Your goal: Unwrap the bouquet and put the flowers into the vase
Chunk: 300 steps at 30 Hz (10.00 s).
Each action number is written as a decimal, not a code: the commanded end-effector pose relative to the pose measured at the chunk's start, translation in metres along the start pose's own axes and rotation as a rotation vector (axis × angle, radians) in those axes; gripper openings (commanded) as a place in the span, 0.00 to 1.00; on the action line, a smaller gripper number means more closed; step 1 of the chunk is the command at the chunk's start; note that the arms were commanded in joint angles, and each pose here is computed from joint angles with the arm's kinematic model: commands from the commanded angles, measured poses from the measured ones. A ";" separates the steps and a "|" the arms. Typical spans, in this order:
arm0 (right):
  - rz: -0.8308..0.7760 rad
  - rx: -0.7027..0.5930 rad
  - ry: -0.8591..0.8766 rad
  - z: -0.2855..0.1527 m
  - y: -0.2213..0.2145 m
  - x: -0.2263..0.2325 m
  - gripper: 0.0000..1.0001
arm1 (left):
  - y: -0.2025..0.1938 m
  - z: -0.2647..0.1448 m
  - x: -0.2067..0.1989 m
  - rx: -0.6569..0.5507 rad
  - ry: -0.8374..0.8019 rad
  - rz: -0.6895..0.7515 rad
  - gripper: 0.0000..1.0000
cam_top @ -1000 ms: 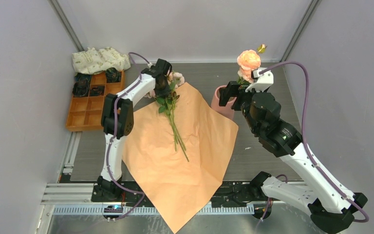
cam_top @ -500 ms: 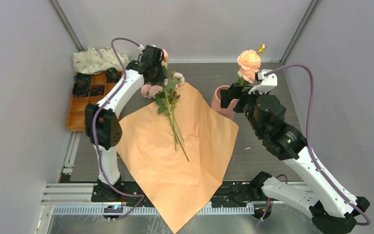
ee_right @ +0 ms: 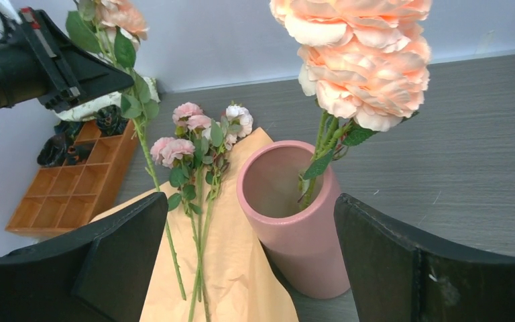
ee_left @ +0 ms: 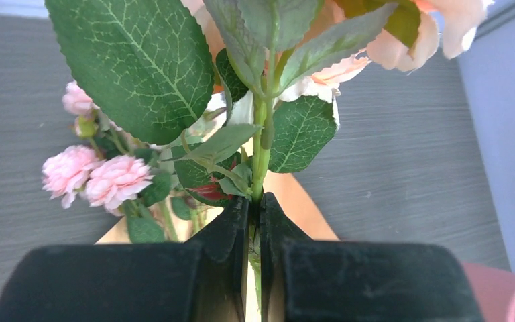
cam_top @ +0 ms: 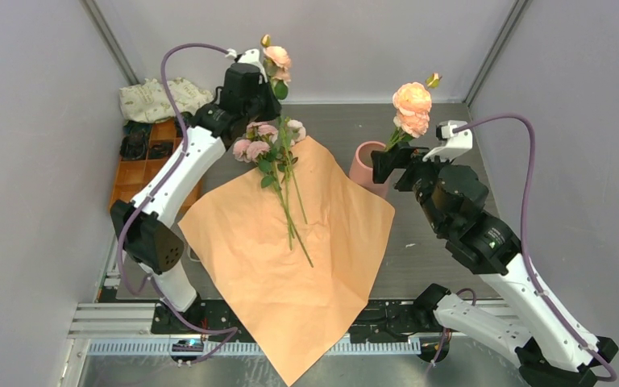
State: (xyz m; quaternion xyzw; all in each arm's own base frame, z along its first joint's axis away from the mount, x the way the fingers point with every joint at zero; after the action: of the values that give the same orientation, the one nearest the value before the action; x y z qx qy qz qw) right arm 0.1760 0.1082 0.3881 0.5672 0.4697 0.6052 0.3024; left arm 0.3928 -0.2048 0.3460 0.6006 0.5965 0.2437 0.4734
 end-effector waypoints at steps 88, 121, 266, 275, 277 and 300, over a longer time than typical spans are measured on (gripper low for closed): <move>0.036 -0.065 -0.031 -0.047 0.016 -0.024 0.99 | -0.055 -0.093 -0.165 -0.390 -0.479 0.259 0.48; -0.292 0.313 0.485 0.030 -0.013 0.208 0.99 | 0.004 -0.264 0.028 -0.547 0.372 -0.007 0.47; -0.523 1.178 0.027 0.143 -0.330 0.127 0.46 | -0.022 -0.284 0.065 -0.550 0.393 0.028 0.51; -0.516 1.207 0.016 0.154 -0.348 0.123 0.36 | -0.024 -0.282 0.064 -0.547 0.399 0.039 0.51; -0.514 1.205 0.009 0.155 -0.348 0.122 0.24 | -0.024 -0.282 0.065 -0.548 0.399 0.038 0.51; -0.335 0.433 0.206 0.090 -0.027 0.179 0.01 | -0.025 -0.281 0.063 -0.546 0.386 0.029 0.51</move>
State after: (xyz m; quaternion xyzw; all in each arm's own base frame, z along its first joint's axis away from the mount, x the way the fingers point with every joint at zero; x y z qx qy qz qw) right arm 0.2446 0.3546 0.3043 0.4895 0.7882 0.3460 0.1391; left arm 0.1499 -0.0694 0.4252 0.4192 0.5720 0.5174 0.4789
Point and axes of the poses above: each gripper's point midway between its finger pads, its own z axis out along the fingers, its own x axis along the line the jaws close on, y = z × x, the point moved 8 cm from there along -z, back along the fingers, and after that the axes turned 5 degrees about z, right-handed, at the moved point
